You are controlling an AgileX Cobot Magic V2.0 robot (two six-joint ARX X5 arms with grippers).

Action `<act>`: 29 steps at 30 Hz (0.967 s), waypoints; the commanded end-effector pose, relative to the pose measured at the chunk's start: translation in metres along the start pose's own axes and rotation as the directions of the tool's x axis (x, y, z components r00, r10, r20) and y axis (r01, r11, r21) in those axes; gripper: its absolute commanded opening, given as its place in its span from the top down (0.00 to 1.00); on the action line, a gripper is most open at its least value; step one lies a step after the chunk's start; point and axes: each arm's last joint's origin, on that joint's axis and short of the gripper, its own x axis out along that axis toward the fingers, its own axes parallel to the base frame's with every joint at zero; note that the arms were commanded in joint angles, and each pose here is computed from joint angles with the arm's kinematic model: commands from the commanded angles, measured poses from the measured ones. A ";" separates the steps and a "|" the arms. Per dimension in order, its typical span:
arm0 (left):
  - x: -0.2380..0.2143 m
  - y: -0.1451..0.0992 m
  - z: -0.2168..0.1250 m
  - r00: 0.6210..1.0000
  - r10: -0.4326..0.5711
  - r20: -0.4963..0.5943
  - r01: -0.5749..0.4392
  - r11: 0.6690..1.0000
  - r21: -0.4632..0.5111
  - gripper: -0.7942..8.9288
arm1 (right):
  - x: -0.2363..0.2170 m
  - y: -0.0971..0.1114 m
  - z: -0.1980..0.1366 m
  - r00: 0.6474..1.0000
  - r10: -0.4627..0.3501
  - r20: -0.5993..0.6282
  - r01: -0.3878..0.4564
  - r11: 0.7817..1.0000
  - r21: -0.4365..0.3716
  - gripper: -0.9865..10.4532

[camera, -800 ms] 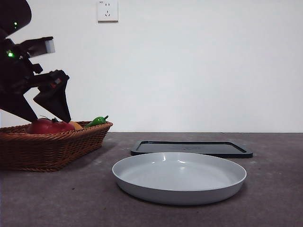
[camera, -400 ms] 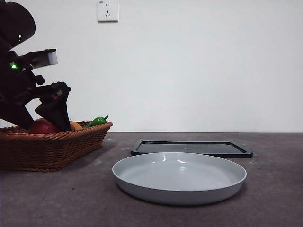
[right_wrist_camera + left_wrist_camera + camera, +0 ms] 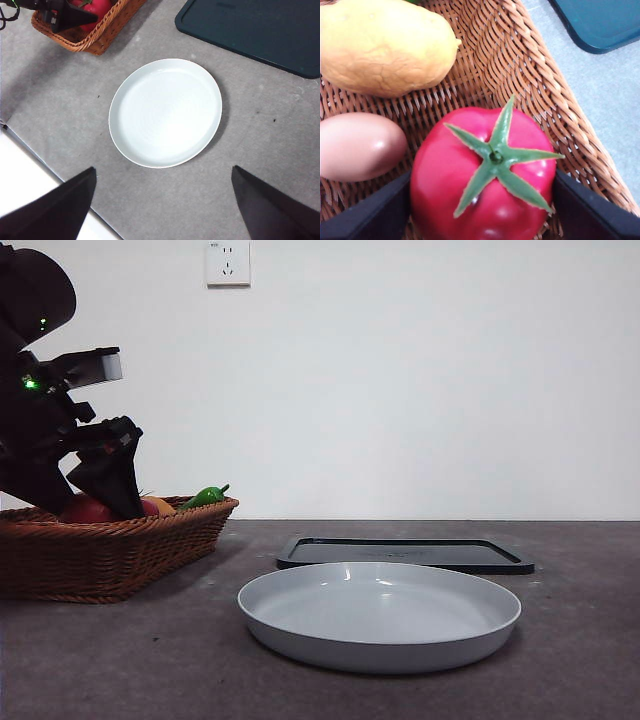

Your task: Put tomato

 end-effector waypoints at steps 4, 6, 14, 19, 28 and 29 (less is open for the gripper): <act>-0.010 0.000 0.017 0.999 0.006 0.052 -0.006 1.000 0.006 0.57 | -0.002 0.002 0.005 1.000 0.006 0.015 -0.006 1.000 -0.007 0.54; -0.021 0.000 0.024 0.996 0.012 0.089 -0.012 1.000 0.003 0.57 | -0.002 0.002 0.005 1.000 0.006 0.015 -0.006 1.000 -0.007 0.54; -0.075 -0.026 0.046 0.958 -0.084 0.273 0.081 0.996 0.023 0.57 | -0.002 0.002 0.005 1.000 0.006 0.016 -0.006 1.000 -0.009 0.54; -0.096 -0.060 0.051 0.919 -0.218 0.329 0.199 0.976 0.091 0.57 | -0.002 0.002 0.005 1.000 0.006 0.016 -0.006 1.000 -0.008 0.54; -0.077 -0.124 0.050 0.879 -0.407 0.247 0.351 0.904 0.243 0.57 | -0.002 0.002 0.005 1.000 0.005 0.016 -0.005 1.000 -0.008 0.54; -0.071 -0.130 0.050 0.876 -0.422 0.234 0.364 0.896 0.254 0.57 | -0.002 0.002 0.005 1.000 0.005 0.016 -0.005 1.000 -0.008 0.54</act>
